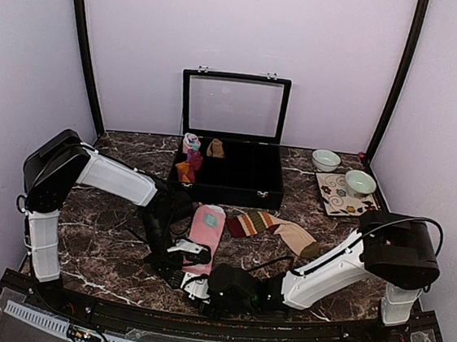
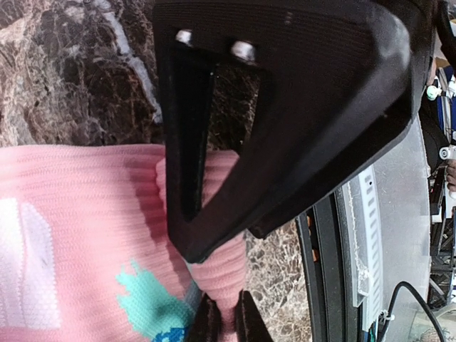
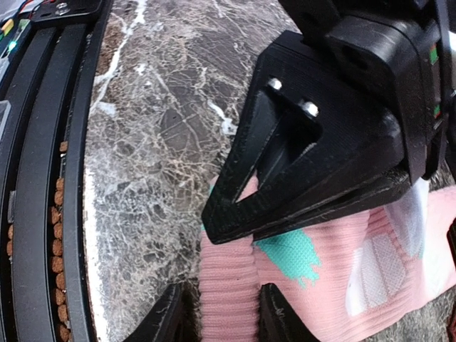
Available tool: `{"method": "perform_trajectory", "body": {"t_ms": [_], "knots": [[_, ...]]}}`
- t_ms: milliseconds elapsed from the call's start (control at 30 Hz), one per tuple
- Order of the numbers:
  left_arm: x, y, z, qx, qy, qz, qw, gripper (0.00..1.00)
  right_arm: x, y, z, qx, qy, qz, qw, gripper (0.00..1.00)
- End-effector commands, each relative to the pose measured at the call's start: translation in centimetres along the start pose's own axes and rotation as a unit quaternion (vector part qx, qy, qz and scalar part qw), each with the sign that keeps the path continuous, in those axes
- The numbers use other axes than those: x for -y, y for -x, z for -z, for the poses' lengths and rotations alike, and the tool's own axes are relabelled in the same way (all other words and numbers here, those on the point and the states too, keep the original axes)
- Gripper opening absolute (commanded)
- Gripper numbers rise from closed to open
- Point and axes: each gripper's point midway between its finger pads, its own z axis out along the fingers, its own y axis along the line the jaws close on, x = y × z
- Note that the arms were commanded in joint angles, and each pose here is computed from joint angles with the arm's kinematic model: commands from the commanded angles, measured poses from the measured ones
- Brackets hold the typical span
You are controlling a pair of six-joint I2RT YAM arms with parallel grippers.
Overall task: Roll the socks
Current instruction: Roll the sock at the center of the board.
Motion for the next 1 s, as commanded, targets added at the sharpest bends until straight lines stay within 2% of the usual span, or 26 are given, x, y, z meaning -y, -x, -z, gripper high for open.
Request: {"method": "perform_trajectory", "body": {"t_ms": [0,200,267,400,467,500,800,967], "knots": [[-2.1,-2.8,-0.6,-0.059,0.038,0.029,0.997,0.00,-0.6,-1.5,0.1,-0.020,-0.003,-0.014,1.000,0.34],[-2.9,-2.8,-0.4,-0.061,0.059,0.041,0.996,0.01,0.4,-3.1,-0.1,-0.043,-0.038,-0.036,0.998,0.19],[-3.3,-2.9,-0.3,-0.061,0.072,0.042,0.995,0.05,0.0,-3.4,0.0,-0.041,-0.024,-0.055,0.997,0.16],[-3.5,-2.6,0.7,-0.036,0.097,0.058,0.993,0.30,-0.8,-4.7,0.0,-0.051,-0.002,-0.081,0.995,0.10],[-3.4,-2.3,1.9,-0.011,0.106,0.065,0.992,0.57,-1.1,-5.3,0.1,-0.052,0.008,-0.094,0.994,0.09],[-3.3,-2.2,2.5,-0.001,0.114,0.067,0.991,0.60,-1.1,-5.8,0.1,-0.054,0.013,-0.103,0.993,0.08],[-1.4,-2.4,5.6,0.034,0.192,0.027,0.980,0.62,-1.6,-8.4,0.0,-0.088,0.086,-0.174,0.977,0.05],[0.2,-1.8,6.1,0.059,0.199,-0.013,0.978,0.58,-2.1,-9.5,0.2,-0.112,0.138,-0.239,0.955,0.05]]}}
